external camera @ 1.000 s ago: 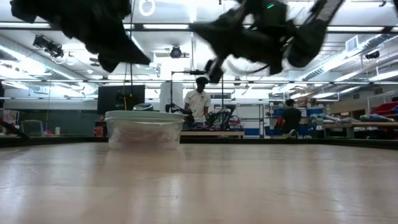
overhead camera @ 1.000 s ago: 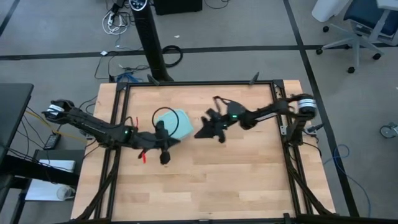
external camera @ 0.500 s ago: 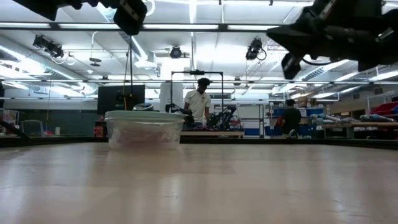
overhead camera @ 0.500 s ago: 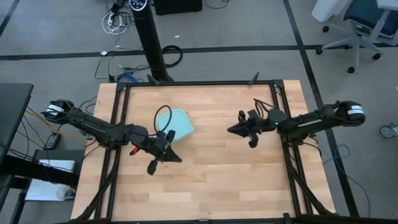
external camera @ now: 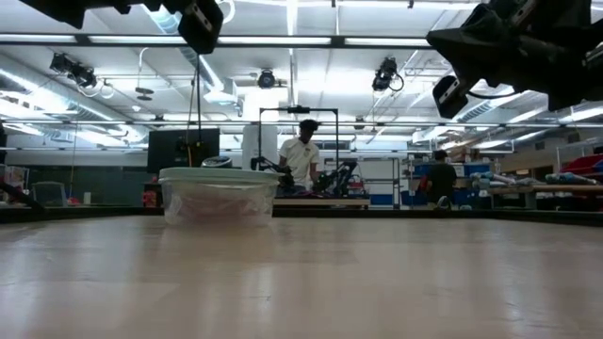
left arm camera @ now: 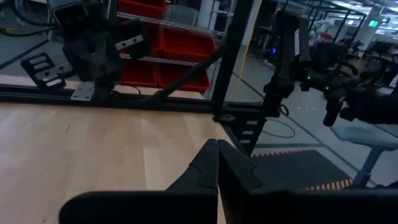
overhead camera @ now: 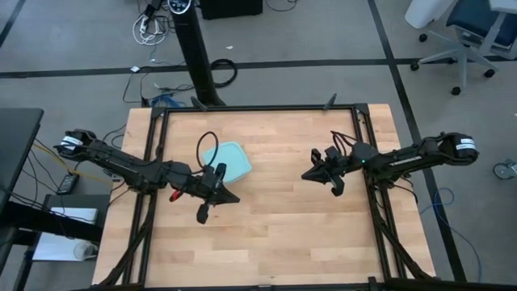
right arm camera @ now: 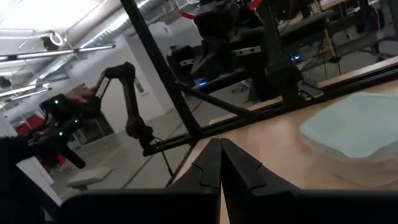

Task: Roll bandage
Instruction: Return to Home Position

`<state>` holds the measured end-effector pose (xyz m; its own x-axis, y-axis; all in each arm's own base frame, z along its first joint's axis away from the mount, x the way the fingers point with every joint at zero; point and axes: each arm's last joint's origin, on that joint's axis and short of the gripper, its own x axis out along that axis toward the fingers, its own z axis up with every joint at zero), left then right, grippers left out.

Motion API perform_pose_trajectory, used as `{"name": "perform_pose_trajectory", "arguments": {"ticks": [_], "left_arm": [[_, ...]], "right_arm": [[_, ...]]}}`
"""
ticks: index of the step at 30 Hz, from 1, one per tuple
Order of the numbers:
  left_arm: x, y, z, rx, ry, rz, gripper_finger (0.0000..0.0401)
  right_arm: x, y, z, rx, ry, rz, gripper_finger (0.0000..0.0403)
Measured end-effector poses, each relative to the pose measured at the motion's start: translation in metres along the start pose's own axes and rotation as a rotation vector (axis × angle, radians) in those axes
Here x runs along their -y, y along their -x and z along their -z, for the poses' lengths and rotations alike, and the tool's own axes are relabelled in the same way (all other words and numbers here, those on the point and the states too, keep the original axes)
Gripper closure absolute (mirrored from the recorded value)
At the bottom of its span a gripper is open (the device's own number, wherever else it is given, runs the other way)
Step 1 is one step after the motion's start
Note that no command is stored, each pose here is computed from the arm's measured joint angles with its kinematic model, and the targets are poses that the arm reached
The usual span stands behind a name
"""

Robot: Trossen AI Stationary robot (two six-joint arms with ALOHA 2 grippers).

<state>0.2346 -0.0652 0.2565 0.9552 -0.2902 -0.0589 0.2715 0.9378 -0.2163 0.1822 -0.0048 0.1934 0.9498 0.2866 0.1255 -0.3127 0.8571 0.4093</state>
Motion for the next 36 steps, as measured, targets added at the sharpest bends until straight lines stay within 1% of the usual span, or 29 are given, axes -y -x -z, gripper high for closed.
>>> {"name": "perform_pose_trajectory", "arguments": {"ticks": [12, 16, 19, 22, 28, 36], "left_arm": [[-0.003, 0.0, -0.001, 0.0, 0.001, -0.003, 0.0396], [-0.007, 0.004, -0.005, 0.036, 0.001, -0.023, 0.0396], [-0.01, 0.014, -0.006, 0.157, -0.005, -0.007, 0.0396], [-0.013, 0.031, 0.005, 0.235, -0.009, -0.008, 0.0396], [-0.015, 0.058, 0.027, 0.235, -0.01, 0.003, 0.0396], [-0.017, 0.087, 0.041, 0.307, -0.015, 0.01, 0.0396]], "right_arm": [[0.001, 0.0, 0.0, 0.003, 0.002, 0.012, 0.0395], [-0.004, 0.003, -0.006, 0.036, 0.016, -0.005, 0.0397], [-0.01, 0.008, -0.014, 0.089, 0.039, -0.032, 0.0398], [-0.017, 0.013, -0.023, 0.143, 0.062, -0.06, 0.0397], [-0.03, 0.026, -0.037, 0.249, 0.109, -0.114, 0.0399], [-0.048, 0.054, -0.047, 0.406, 0.178, -0.194, 0.0395]]}}
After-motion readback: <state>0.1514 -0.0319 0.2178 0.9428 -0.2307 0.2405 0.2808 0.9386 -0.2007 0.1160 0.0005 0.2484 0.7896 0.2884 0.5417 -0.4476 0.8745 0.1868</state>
